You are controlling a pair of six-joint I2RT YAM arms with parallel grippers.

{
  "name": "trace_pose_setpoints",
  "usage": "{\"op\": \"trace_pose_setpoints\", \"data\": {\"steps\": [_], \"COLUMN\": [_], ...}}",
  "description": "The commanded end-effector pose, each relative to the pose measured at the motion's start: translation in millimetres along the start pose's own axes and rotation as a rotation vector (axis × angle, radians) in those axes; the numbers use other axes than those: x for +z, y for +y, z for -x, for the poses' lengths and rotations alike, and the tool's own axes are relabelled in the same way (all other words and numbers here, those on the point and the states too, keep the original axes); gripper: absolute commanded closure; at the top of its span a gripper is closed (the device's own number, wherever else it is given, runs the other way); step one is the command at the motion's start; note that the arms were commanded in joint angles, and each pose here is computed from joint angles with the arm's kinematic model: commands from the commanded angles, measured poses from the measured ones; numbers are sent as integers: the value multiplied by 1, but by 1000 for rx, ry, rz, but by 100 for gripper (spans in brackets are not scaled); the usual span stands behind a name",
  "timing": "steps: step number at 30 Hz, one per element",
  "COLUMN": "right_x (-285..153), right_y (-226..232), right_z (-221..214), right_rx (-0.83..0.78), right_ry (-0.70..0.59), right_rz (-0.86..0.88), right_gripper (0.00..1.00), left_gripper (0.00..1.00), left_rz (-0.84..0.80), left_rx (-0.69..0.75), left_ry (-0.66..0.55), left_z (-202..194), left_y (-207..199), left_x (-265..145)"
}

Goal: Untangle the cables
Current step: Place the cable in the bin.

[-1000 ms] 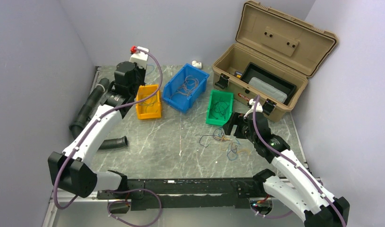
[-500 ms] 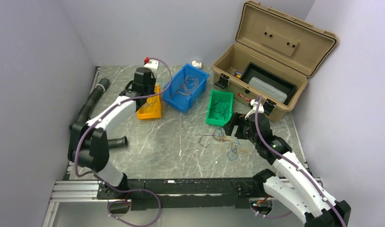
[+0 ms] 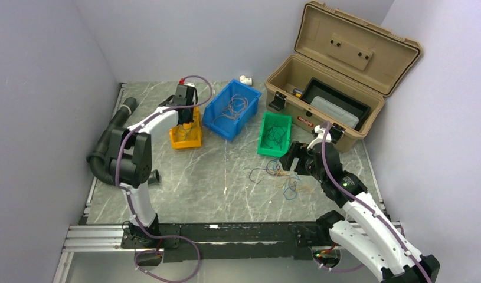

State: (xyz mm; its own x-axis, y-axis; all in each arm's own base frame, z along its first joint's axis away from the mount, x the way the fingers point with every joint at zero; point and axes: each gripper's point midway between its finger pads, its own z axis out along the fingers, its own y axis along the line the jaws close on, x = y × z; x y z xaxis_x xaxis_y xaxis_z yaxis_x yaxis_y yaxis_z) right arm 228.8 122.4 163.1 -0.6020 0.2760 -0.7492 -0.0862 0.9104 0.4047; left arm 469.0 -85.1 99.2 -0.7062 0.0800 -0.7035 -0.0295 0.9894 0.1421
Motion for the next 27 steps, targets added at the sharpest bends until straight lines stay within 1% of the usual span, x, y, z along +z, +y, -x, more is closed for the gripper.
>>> {"op": "trace_pose_setpoints", "data": {"steps": [1, 4, 6, 7, 8, 10, 15, 18, 21, 24, 27], "right_x": [-3, 2, 6, 8, 10, 14, 21, 24, 29, 35, 43], "right_y": [5, 4, 0, -3, -6, -9, -14, -20, -34, -47, -48], "right_z": [12, 7, 0, -3, -5, -10, -21, -27, -33, -45, -56], "right_rx": [0, 10, 19, 23, 27, 30, 38, 31, 30, 23, 29], "right_ry": [-24, -1, 26, 38, 50, 72, 105, 128, 159, 233, 273], "right_rz": [5, -2, -24, -41, -57, -76, -99, -123, -210, -291, -287], "right_gripper": [16, 16, 16, 16, 16, 16, 16, 16, 17, 26, 33], "left_gripper": [100, 100, 100, 96, 90, 72, 38, 28, 23, 17, 12], "left_rz": [9, 14, 15, 13, 12, 18, 1, -51, -69, -69, -95], "left_rx": [-32, -42, -48, -46, -46, -46, -58, -65, -41, -15, -5], "left_ry": [124, 167, 168, 163, 156, 143, 102, 73, 52, 38, 6], "left_z": [-25, -35, -33, -30, -27, -20, -2, 9, 18, 24, 28], "left_y": [-2, 2, 4, 5, 6, 10, 16, 12, 15, 19, 20], "left_x": [10, 14, 11, 7, 3, -7, -36, -55, -75, -96, -119]}}
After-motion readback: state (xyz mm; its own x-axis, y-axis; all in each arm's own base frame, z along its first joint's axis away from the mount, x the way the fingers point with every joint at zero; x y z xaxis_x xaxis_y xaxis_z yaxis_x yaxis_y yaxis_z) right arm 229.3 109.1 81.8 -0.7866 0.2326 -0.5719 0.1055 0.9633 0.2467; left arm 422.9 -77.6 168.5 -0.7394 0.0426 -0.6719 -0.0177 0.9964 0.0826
